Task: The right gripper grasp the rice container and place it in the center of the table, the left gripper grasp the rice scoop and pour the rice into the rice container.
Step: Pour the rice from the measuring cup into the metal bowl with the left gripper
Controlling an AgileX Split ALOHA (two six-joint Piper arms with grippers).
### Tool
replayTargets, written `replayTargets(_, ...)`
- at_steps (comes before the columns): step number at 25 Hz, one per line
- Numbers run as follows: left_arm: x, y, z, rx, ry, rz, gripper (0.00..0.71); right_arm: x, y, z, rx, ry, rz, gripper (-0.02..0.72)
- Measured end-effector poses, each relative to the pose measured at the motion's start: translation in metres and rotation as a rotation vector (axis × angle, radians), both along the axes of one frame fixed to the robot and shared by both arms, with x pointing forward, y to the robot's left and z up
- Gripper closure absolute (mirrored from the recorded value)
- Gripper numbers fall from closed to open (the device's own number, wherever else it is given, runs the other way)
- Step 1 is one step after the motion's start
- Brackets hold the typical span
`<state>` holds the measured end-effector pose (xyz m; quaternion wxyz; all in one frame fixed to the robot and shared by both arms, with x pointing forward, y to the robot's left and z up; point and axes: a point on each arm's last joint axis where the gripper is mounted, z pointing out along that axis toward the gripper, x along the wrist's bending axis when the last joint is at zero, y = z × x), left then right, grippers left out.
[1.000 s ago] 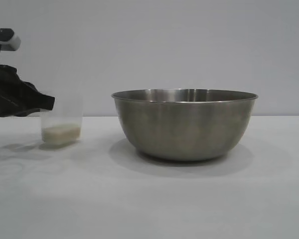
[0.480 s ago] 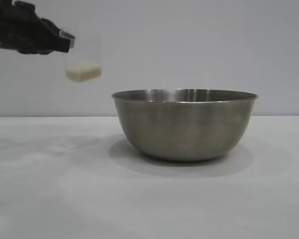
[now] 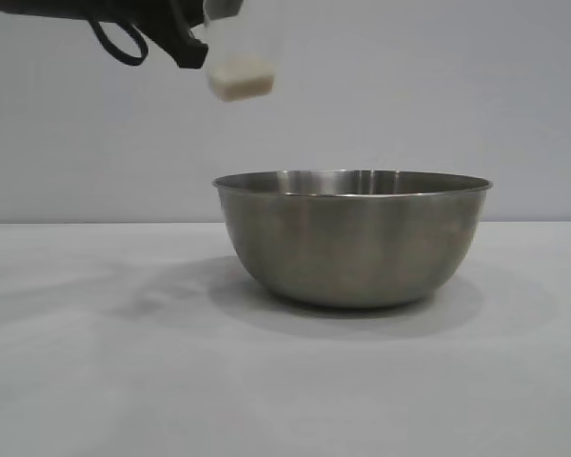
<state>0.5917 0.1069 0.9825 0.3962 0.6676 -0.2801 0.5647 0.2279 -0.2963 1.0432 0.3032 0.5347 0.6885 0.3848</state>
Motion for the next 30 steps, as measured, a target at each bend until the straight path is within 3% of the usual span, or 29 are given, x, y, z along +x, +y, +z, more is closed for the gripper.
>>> replayTargets(6,-0.006,-0.016,-0.008,0.278,-0.268,-0.043,0.710,0.000,0.000,0.000,-0.001,0.000,0.000,0.165)
replayTargets(15,-0.008,-0.034,-0.018,0.548,-0.672,-0.145,0.710,0.000,0.000,0.000,0.004,0.001,-0.003,0.165)
replayTargets(21,-0.013,-0.039,-0.009,0.580,-0.988,-0.179,0.710,0.000,0.000,0.000,0.006,0.001,-0.004,0.165)
replayTargets(24,-0.015,-0.040,-0.006,0.571,-1.073,-0.195,0.710,0.000,0.000,0.000,0.006,0.001,-0.004,0.165)
replayTargets(27,-0.017,-0.041,-0.005,0.560,-1.081,-0.207,0.710,0.000,0.000,0.000,0.006,0.002,-0.005,0.165)
replayTargets(30,-0.013,-0.040,-0.001,0.468,-0.940,-0.149,0.710,0.000,0.000,0.000,0.006,0.002,-0.005,0.165)
